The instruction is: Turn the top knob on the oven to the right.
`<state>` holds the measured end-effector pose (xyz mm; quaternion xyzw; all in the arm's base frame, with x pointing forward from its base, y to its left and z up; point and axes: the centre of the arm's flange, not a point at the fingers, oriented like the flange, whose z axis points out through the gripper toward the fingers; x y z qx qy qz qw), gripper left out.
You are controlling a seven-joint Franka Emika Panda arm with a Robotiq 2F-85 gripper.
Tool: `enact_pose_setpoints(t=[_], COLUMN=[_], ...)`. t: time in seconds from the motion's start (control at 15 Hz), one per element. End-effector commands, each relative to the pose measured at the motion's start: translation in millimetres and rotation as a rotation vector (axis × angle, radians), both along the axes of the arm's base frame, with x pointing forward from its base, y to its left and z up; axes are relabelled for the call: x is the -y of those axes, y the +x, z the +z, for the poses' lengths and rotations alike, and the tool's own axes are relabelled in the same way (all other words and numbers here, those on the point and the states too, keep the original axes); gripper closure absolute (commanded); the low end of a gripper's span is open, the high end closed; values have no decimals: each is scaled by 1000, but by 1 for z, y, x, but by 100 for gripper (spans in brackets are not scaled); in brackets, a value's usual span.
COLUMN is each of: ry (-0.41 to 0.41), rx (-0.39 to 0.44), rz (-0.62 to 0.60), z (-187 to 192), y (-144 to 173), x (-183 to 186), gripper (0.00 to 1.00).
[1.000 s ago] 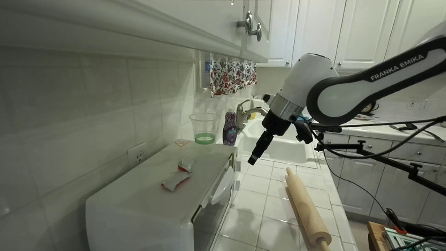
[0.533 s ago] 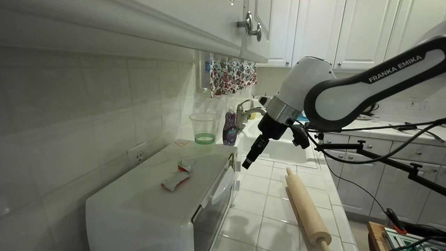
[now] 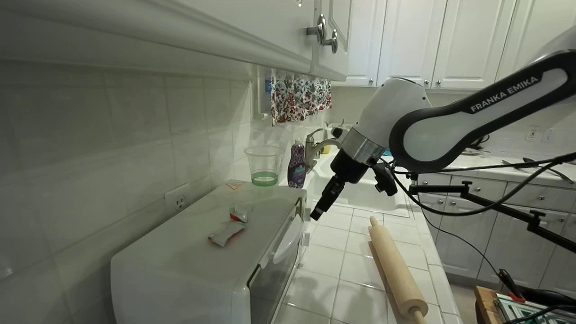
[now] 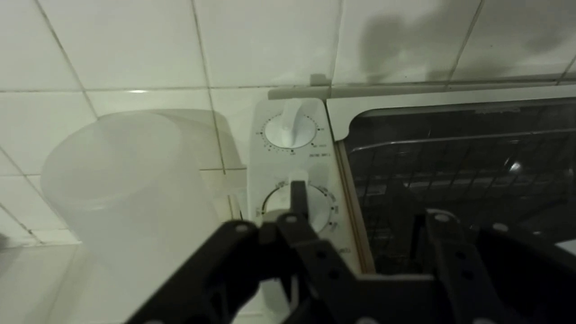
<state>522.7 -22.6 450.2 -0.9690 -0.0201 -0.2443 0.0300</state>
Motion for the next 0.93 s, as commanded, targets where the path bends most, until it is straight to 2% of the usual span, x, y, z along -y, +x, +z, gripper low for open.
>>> enact_pose_setpoints(t=[0.0, 0.07, 0.2, 0.4, 0.47, 0.6, 0.67, 0.87], ry=[-22, -27, -39, -52, -53, -55, -55, -61], rx=[21, 28, 46, 62, 65, 69, 76, 86], rz=[33, 39, 45, 50, 51, 51, 50, 49], z=[-8, -10, -12, -16, -17, -20, -21, -23], y=[3, 4, 7, 10, 11, 13, 14, 16], x=[11, 13, 16, 20, 20, 20, 20, 20], gripper=[52, 49, 53, 53, 59, 66, 63, 65])
